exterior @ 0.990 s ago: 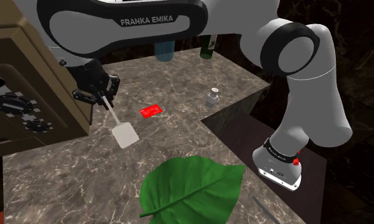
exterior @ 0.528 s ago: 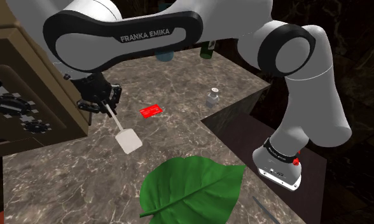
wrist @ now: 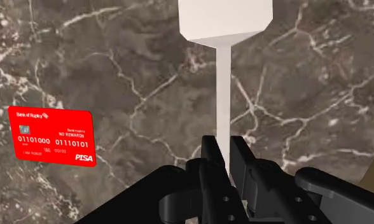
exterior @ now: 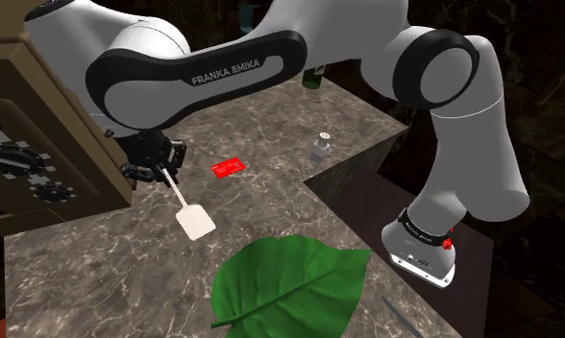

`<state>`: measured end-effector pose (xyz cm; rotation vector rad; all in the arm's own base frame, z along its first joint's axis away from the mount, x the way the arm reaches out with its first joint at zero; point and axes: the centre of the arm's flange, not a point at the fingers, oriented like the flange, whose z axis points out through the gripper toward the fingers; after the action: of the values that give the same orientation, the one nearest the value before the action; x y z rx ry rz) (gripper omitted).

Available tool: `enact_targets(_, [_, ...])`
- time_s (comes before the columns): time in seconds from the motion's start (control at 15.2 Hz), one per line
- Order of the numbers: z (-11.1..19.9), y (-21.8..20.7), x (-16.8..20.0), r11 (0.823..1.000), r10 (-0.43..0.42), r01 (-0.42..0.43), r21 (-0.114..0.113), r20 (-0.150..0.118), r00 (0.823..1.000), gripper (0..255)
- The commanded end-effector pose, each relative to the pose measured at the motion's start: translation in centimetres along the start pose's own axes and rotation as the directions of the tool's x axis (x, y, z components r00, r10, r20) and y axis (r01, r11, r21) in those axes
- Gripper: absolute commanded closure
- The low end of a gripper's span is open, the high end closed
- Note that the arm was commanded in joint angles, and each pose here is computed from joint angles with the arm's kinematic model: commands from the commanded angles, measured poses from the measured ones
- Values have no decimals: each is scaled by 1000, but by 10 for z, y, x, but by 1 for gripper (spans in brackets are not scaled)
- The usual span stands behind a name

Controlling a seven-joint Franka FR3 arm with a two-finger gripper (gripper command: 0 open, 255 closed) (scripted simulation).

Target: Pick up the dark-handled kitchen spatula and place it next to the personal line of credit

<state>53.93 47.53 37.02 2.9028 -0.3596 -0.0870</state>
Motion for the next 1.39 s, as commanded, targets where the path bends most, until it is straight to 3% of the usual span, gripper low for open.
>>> enact_targets(0.0, [11, -37, 19, 976, 4, 18, 219, -100, 995, 255])
enact_targets(0.2, [11, -37, 19, 976, 4, 18, 219, -100, 995, 255])
enact_targets(0.26, [6, -33, 15, 976, 4, 17, 218, -98, 995, 0])
enact_targets(0.33, [3, -19, -3, 976, 3, 18, 218, -96, 995, 0])
enact_targets(0.4, [-1, -12, 2, 976, 4, 17, 216, -98, 995, 0])
enact_targets(0.46, [2, -22, -4, 976, 4, 17, 219, -95, 995, 0])
enact_targets(0.53, [-8, -25, 1, 976, 3, 18, 218, -96, 995, 0])
enact_targets(0.59, [11, -37, 19, 976, 4, 18, 219, -100, 995, 0])
enact_targets(0.86, [-37, -26, 14, 976, 4, 18, 219, -100, 995, 0])
enact_targets(1.32, [-37, -26, 14, 976, 4, 18, 219, -100, 995, 0])
